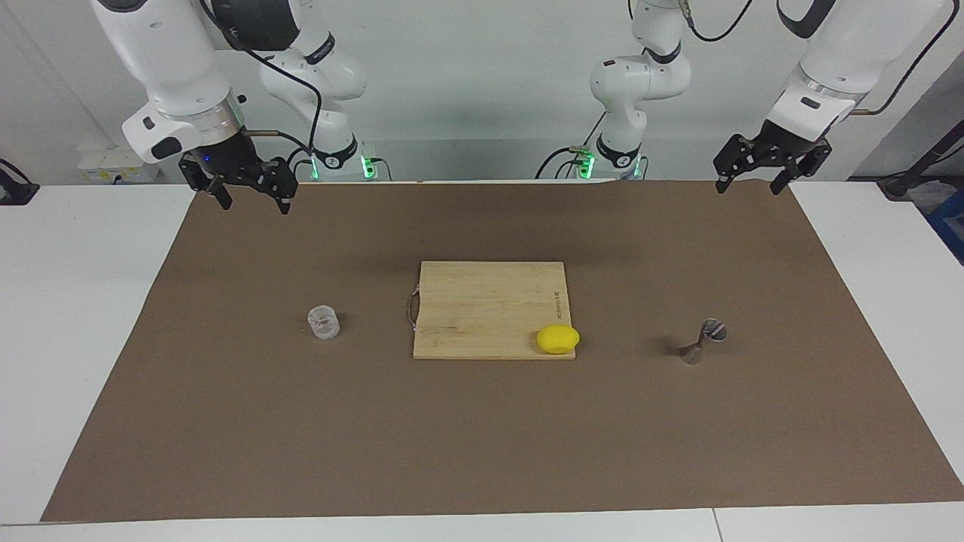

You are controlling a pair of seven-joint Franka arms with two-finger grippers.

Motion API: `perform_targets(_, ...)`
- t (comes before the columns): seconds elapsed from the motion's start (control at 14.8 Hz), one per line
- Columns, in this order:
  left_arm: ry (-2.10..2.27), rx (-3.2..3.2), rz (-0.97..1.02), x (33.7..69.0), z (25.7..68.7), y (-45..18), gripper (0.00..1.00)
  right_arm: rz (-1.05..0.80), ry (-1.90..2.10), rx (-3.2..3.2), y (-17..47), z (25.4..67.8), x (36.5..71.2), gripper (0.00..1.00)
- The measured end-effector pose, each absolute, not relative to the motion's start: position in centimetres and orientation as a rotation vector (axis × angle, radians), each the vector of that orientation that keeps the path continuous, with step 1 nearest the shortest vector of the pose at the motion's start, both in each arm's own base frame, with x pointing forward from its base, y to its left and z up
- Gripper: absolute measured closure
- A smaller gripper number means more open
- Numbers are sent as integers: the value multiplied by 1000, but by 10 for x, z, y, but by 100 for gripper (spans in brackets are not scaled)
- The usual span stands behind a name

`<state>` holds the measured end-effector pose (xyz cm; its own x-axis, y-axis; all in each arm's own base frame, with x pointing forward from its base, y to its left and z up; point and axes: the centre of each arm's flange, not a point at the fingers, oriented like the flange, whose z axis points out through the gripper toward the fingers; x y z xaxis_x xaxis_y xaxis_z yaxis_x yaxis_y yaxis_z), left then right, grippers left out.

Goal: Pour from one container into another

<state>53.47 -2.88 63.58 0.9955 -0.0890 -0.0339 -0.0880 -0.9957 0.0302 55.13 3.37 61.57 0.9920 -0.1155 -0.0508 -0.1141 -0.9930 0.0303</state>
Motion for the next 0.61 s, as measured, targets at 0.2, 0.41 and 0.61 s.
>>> perform_targets(0.2,-138,3109,-58,535,635,-29,0,-82,-179,3108,34,616,551,0)
perform_targets(0.41,-139,3109,-58,535,635,-29,0,-82,-179,3108,34,616,551,0)
perform_targets(0.61,-149,3109,-49,536,635,-33,0,-82,-179,3108,34,616,551,0)
